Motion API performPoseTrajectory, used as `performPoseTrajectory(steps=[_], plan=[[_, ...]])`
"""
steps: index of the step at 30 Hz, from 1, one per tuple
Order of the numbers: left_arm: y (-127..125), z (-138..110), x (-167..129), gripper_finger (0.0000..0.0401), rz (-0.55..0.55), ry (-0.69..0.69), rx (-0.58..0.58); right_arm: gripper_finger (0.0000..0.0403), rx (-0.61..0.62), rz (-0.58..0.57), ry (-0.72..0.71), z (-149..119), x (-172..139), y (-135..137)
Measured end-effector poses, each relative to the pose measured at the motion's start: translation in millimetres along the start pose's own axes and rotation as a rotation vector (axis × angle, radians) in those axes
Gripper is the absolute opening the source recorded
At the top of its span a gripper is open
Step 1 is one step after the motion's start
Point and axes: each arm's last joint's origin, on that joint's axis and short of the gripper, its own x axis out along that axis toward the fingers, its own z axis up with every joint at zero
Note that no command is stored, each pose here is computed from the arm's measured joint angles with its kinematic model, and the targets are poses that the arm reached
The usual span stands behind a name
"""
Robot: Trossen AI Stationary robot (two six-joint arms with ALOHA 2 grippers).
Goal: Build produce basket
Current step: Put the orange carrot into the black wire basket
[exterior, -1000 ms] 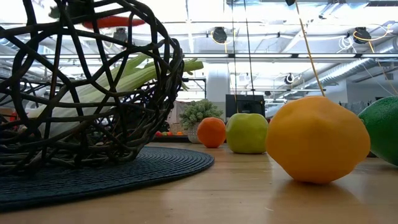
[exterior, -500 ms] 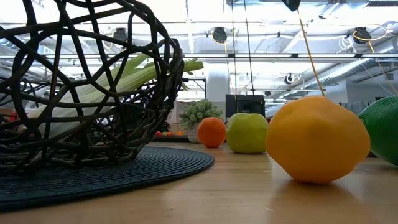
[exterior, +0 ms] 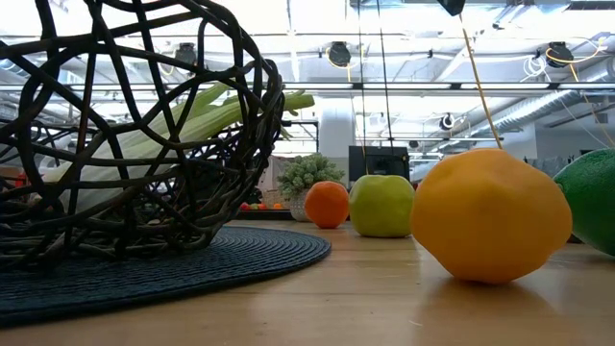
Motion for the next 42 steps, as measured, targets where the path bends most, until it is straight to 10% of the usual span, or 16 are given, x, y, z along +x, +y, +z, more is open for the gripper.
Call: performPoseTrajectory(steps=[12,22,42], plan=[[1.1,-3.6,-3.3,0.0159,-0.031,0.073,-0.289,0.0155,0.001,0.0,-0.001,0.1,0.0,0.0],[-3.3,-1.9,-3.5,0.0159,-0.08,0.067,-0.275,0.0155,0.028,0.003,-0.01,1.0,0.0,0.3],[-0.9,3.7,-2.3,0.0159,0.058,-0.115,0.876,0.0155,0.162,0.001,-0.01,1.0,0.1,0.2]])
